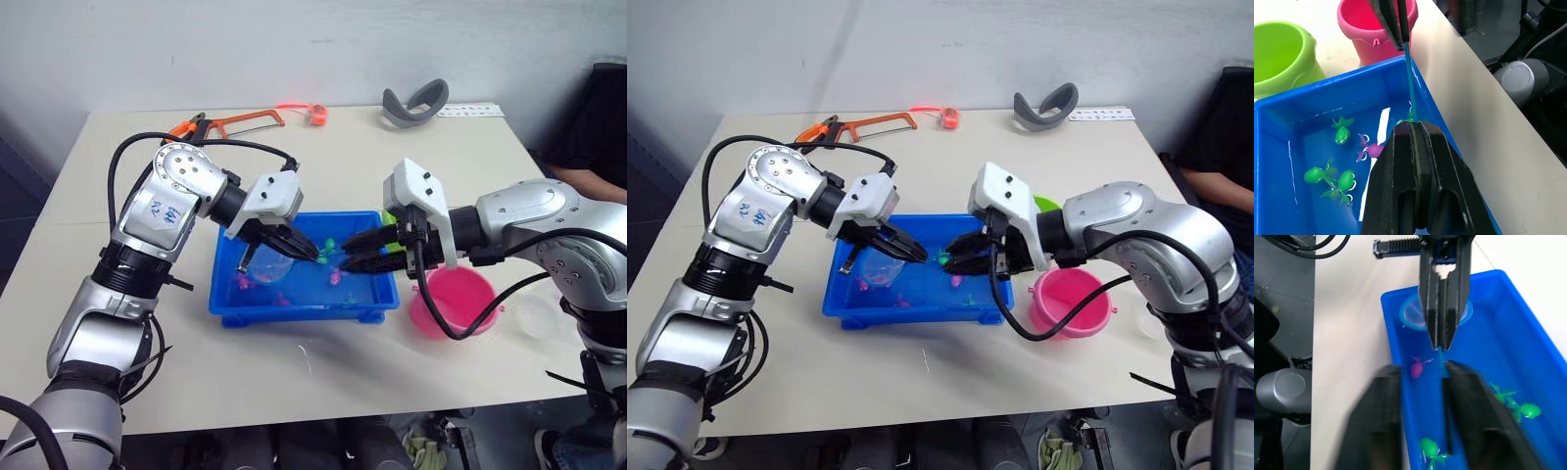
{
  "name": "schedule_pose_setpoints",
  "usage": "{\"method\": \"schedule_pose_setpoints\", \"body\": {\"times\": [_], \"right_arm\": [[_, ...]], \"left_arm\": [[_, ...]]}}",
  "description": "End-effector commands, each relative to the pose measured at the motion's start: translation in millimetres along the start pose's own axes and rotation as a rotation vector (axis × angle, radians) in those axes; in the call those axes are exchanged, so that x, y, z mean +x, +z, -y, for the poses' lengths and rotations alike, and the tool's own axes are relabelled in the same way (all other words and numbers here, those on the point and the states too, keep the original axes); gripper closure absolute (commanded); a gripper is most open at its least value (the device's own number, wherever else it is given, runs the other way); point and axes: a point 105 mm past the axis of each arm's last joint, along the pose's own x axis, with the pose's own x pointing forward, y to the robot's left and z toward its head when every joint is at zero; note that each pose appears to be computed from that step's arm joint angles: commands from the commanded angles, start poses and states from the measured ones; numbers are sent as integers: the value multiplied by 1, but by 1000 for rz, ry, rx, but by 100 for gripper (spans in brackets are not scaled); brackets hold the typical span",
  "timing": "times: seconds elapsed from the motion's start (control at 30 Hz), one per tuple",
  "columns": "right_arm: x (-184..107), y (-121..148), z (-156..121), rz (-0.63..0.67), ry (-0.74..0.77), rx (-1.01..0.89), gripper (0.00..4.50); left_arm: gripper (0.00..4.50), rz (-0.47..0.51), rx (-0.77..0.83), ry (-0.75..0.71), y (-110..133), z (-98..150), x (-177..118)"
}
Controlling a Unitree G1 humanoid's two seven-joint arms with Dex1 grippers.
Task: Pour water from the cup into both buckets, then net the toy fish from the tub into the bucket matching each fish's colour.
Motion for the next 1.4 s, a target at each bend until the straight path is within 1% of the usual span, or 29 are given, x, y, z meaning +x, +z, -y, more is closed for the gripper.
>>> {"method": "schedule_pose_setpoints", "body": {"times": [0.03, 0.13, 0.37, 0.43, 0.57, 0.67, 0.7, 0.77, 0.8, 0.83, 0.97, 1.1, 1.17, 1.3, 1.4], "right_arm": [[-1, 8, -3, 13, 6, -49, 447], [-1, 5, -2, -3, 2, -65, 447], [-5, 3, 0, -16, -8, -93, 447], [-5, 3, 0, -13, -8, -97, 447], [-8, 6, 1, -8, -34, -118, 450], [-20, 10, 8, -10, -101, -140, 450], [-26, 8, 11, -31, -142, -173, 450], [-38, 4, 16, -76, -201, -235, 450], [-44, -2, 19, -111, -226, -275, 450], [-49, -6, 19, -139, -236, -306, 450], [-60, -23, 21, -222, -248, -416, 450], [-63, -43, 21, -316, -217, -598, 450], [-63, -47, 21, -336, -210, -654, 450], [-63, -52, 25, -369, -211, -748, 450], [-65, -59, 29, -403, -206, -797, 450]], "left_arm": [[450, 19, 36, 39, 11, -8, -8], [450, 48, 22, 40, 16, -9, -9], [450, 53, 22, 47, 18, -11, -13], [450, 81, 4, 44, 22, -11, -15], [313, 147, -50, 51, 29, -10, -24], [189, 168, -110, 69, 20, -2, -36], [160, 175, -130, 80, 13, 4, -40], [78, 180, -163, 90, 2, 16, -45], [28, 175, -180, 93, -6, 24, -46], [5, 167, -191, 98, -13, 30, -46], [5, 168, -230, 166, -27, 41, -43], [5, 192, -254, 232, -29, 51, -41], [5, 205, -271, 250, -29, 58, -40], [5, 184, -303, 282, -39, 69, -33], [5, 178, -312, 314, -43, 70, -30]]}}
